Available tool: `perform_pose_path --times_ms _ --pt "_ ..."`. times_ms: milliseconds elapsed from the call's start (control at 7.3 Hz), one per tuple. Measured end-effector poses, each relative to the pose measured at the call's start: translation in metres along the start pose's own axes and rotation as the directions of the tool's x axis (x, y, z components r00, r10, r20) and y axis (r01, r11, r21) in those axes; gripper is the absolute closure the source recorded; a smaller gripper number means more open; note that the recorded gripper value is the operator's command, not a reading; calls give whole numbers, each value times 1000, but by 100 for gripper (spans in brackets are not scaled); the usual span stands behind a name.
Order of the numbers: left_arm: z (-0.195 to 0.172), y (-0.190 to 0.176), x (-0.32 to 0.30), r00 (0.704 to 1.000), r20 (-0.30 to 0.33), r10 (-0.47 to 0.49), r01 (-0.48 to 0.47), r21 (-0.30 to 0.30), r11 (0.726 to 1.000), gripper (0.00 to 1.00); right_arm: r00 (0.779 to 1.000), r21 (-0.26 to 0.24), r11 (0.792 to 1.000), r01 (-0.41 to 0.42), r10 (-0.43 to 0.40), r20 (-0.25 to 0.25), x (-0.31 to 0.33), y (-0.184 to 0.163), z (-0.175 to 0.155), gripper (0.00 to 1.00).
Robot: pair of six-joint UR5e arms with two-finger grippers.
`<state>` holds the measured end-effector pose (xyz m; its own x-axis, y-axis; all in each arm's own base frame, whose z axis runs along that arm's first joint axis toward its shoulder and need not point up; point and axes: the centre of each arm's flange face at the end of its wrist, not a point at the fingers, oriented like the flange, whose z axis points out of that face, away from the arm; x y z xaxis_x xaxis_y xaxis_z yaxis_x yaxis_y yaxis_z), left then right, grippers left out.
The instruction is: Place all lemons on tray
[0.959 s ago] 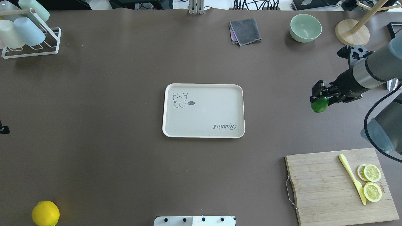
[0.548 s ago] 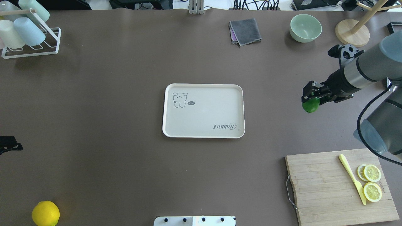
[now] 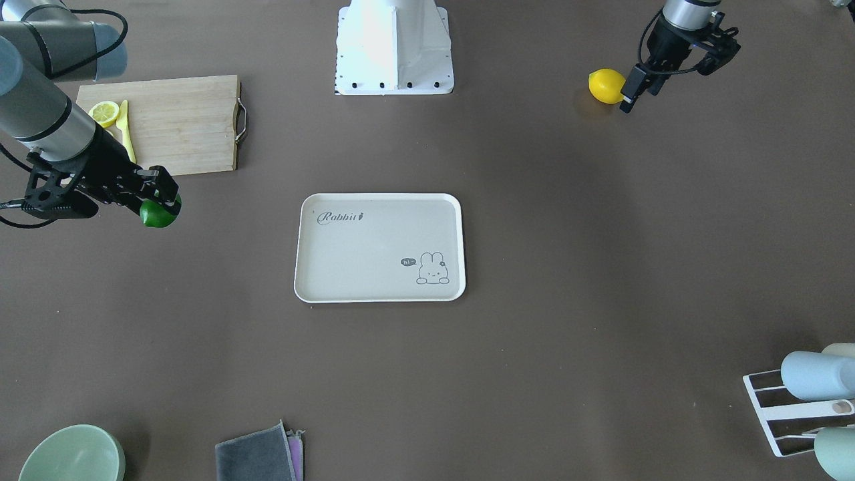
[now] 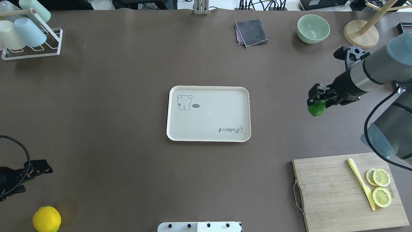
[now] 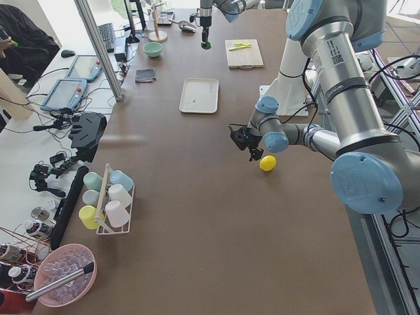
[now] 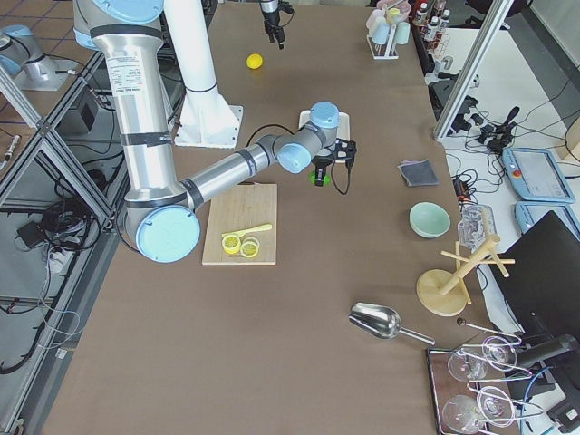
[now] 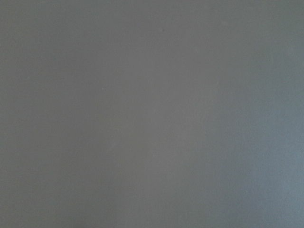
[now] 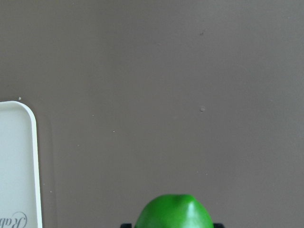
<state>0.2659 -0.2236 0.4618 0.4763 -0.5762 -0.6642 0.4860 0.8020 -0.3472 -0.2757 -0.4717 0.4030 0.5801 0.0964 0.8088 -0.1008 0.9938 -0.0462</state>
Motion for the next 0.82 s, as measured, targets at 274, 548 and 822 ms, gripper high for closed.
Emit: perform_pose_path --times_ms 274,548,822 --pt "11 20 -8 999 38 -20 21 -32 999 2 1000 1 1000 3 -3 0 0 0 0 100" --pt "18 37 -15 996 73 -54 58 -58 997 2 999 5 1000 27 -27 16 -19 2 0 100" --pt "20 40 -24 992 101 -71 77 -59 995 2 998 8 998 65 -65 24 -48 7 12 100"
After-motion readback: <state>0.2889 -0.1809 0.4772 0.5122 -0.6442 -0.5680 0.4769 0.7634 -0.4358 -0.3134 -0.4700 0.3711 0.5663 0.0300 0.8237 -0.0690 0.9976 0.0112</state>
